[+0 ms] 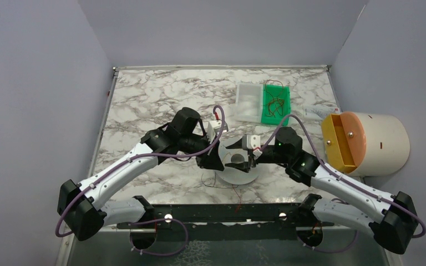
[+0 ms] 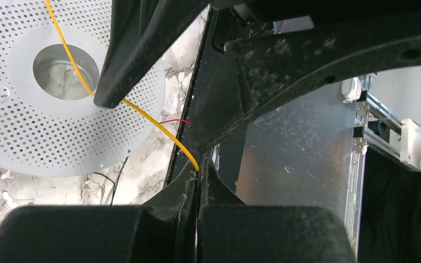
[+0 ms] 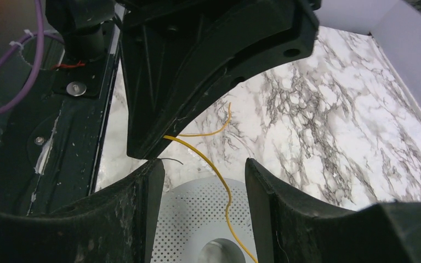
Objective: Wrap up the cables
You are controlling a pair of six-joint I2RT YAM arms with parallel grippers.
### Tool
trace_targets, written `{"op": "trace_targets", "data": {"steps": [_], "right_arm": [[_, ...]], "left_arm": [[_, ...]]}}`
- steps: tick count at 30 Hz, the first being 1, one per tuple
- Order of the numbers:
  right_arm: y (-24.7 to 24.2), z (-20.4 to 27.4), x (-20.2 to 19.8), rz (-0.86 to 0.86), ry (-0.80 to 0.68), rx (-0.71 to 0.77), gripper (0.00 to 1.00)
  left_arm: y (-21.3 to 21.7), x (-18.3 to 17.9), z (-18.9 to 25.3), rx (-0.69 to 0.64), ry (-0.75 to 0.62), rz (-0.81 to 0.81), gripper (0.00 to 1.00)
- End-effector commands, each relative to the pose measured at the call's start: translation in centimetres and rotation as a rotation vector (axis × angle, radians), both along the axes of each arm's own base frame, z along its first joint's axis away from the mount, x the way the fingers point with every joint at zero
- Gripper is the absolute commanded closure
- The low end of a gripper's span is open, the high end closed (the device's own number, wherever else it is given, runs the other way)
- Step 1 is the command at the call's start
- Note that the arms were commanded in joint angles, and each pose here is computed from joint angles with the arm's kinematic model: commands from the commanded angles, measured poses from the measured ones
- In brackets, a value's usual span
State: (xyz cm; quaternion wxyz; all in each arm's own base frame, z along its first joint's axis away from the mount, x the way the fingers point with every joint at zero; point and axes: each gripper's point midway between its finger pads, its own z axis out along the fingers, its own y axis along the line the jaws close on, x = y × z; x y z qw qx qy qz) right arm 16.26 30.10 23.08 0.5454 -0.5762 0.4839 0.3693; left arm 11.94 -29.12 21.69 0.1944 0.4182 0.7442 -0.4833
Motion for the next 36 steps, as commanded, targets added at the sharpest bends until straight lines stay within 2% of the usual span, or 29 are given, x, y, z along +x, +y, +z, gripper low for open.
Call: {"op": "trace_targets", "data": {"steps": [1, 6, 17, 22, 28, 32, 36], "right_arm": [[0.5, -0.9, 0.8, -0.015, -0.083, -0.006, 0.4], [1.3, -1.1, 1.6, -0.051, -0.111, 0.017, 0.47], [1.3, 1.7, 1.8, -0.102, -0.163, 0.159, 0.73], [0.2, 3.8, 1.5, -0.135, -0.189, 0.216, 0.97], [-1.2, 6.5, 0.7, -0.173, -0.179, 0.311, 0.99], [-1.6, 6.7, 0.6, -0.188, -0.143, 0.322, 0.99], [-1.8, 6.8, 0.7, -0.205, -0.12, 0.314, 0.99]], "left_arm": [[-0.4, -0.2, 1.2, -0.03, -0.022, -0.031, 1.0], [-0.4, -0.3, 1.1, -0.028, -0.02, -0.034, 1.0], [-0.3, -0.5, 0.0, 0.002, 0.003, -0.022, 1.0], [-0.3, -0.4, -0.9, 0.023, 0.02, -0.017, 1.0], [-0.8, -0.4, -1.3, 0.02, 0.035, -0.024, 1.0], [-1.2, -0.2, -1.1, -0.003, 0.028, -0.024, 0.85], [-1.4, 0.2, -0.6, -0.026, 0.006, -0.008, 0.65]]}}
